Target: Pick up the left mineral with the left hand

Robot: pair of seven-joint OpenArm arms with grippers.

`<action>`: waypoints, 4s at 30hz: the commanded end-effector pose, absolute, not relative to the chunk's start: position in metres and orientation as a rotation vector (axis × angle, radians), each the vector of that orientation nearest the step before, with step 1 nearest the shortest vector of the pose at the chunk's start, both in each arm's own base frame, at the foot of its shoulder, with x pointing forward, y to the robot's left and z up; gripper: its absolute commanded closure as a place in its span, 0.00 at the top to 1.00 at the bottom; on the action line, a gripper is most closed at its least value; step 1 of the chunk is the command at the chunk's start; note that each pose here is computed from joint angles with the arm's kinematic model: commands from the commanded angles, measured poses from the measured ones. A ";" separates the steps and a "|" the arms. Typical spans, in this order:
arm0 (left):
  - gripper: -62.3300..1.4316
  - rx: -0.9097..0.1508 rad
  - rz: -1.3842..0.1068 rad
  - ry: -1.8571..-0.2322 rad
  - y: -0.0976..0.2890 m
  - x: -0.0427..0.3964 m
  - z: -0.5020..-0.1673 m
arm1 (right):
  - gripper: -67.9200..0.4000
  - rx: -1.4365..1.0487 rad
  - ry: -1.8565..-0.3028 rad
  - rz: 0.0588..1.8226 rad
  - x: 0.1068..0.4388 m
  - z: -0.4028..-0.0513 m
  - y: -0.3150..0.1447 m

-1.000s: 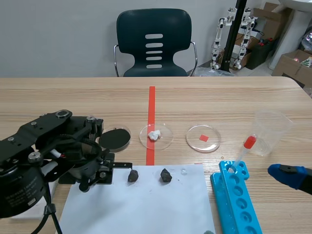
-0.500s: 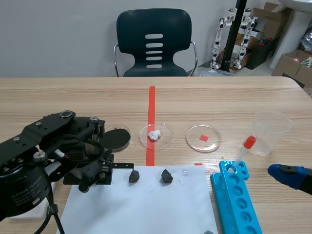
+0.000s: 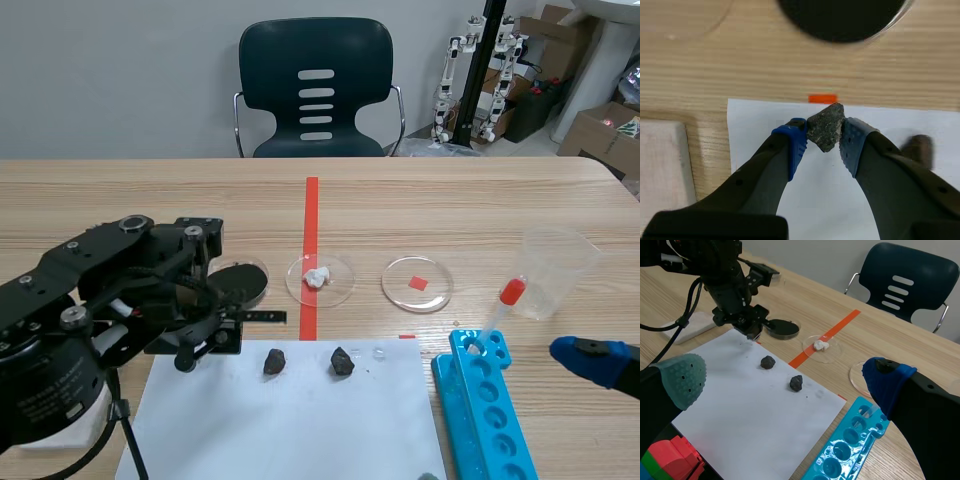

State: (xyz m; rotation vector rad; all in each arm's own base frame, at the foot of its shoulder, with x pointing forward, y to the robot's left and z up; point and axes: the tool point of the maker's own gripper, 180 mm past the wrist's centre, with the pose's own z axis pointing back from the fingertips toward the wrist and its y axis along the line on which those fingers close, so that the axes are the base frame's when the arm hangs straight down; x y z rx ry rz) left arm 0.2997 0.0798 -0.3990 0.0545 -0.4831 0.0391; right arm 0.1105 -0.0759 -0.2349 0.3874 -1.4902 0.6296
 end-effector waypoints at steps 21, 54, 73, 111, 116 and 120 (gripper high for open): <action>0.18 0.012 0.061 -0.980 0.115 0.302 -0.293 | 1.00 0.395 -1.524 0.623 0.113 -0.227 -0.076; 0.18 -0.555 -0.802 -1.362 0.005 0.177 -0.216 | 1.00 0.395 -1.524 0.623 0.113 -0.227 -0.076; 0.18 -0.554 -0.802 -1.362 0.005 0.177 -0.216 | 1.00 0.395 -1.524 0.623 0.113 -0.227 -0.076; 0.18 -0.554 -0.802 -1.362 0.005 0.177 -0.216 | 1.00 0.395 -1.524 0.623 0.113 -0.227 -0.076; 0.18 -0.555 -0.801 -1.362 0.005 0.178 -0.216 | 1.00 0.395 -1.524 0.623 0.113 -0.227 -0.076; 0.18 -0.556 -0.800 -1.362 0.005 0.177 -0.216 | 1.00 0.395 -1.524 0.623 0.113 -0.227 -0.076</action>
